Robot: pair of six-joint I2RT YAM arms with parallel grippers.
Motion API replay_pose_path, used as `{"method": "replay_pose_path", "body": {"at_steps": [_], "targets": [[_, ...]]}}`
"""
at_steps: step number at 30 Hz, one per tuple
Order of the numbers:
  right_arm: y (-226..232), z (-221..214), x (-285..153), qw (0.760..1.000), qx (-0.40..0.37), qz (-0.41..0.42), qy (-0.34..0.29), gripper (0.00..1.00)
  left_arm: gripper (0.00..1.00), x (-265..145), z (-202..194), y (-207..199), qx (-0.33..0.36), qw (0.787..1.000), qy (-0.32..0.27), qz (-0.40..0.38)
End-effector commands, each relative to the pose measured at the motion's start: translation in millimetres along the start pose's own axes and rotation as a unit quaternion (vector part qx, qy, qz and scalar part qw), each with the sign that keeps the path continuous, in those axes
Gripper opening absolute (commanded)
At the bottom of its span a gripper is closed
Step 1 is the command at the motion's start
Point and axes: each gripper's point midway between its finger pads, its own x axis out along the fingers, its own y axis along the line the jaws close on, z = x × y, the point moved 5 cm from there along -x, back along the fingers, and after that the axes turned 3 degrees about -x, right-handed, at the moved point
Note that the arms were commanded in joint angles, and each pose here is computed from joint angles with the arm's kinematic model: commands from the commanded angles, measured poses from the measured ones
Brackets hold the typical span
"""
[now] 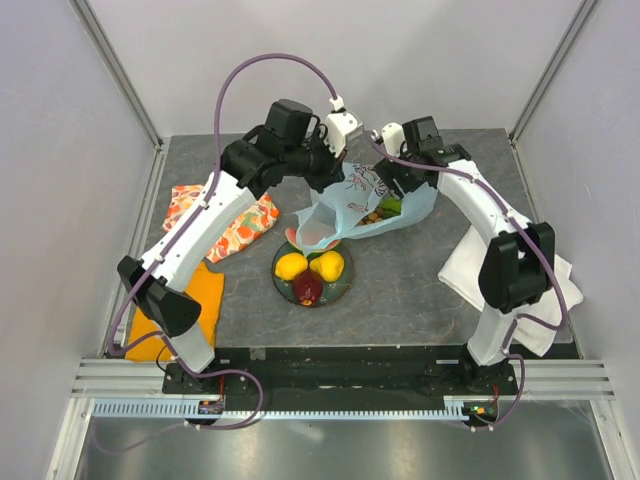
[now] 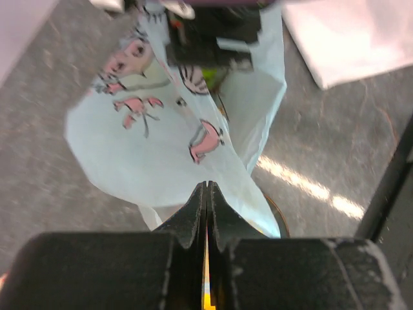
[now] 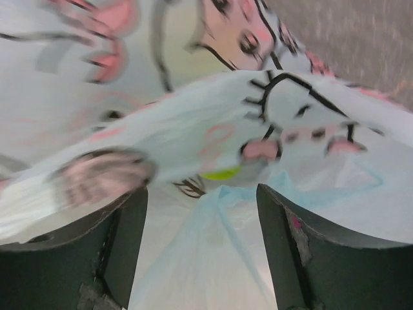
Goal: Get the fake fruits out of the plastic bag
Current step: Adjust the plastic bag at the center of the board.
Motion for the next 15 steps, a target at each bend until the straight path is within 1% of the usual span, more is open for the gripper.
{"method": "replay_pose_path", "body": {"at_steps": [1, 3, 4, 5, 6, 7, 8, 9, 10, 15], "targets": [[23.1, 41.2, -54.9, 0.991, -0.031, 0.066, -0.113, 0.76, 0.02, -10.0, 16.6, 4.2, 0.006, 0.999, -0.028, 0.024], [34.7, 40.4, -57.1, 0.987, -0.046, 0.094, -0.121, 0.76, 0.04, -13.1, 7.6, 1.1, 0.005, 1.000, -0.011, 0.019], [40.3, 39.0, -57.7, 0.986, -0.054, 0.104, -0.118, 0.75, 0.34, -10.5, -5.5, -1.0, 0.001, 1.000, 0.008, 0.013], [43.8, 36.5, -55.6, 0.986, -0.057, 0.108, -0.112, 0.73, 0.47, -10.9, -12.9, -4.8, -0.002, 1.000, 0.016, 0.003], [45.7, 34.0, -53.7, 0.986, -0.057, 0.112, -0.106, 0.72, 0.60, -19.5, -15.9, -10.7, -0.003, 1.000, 0.013, -0.007], [49.4, 30.4, -51.4, 0.986, -0.057, 0.125, -0.098, 0.72, 0.66, -16.2, -34.0, -17.2, -0.011, 0.999, 0.036, -0.028], [50.9, 29.2, -50.5, 0.985, -0.059, 0.131, -0.096, 0.71, 0.72, -16.3, -39.6, -25.3, -0.017, 0.998, 0.039, -0.053], [53.7, 28.0, -50.4, 0.984, -0.060, 0.139, -0.095, 0.70, 0.76, -16.9, -45.7, -29.5, -0.022, 0.997, 0.045, -0.065], [56.9, 28.5, -51.0, 0.981, -0.064, 0.151, -0.100, 0.70, 0.77, -16.4, -57.1, -34.0, -0.026, 0.995, 0.058, -0.076], [70.9, 25.7, -50.7, 0.972, -0.064, 0.202, -0.106, 0.70, 0.77, -1.7, -82.8, -45.9, -0.026, 0.989, 0.093, -0.116]]}}
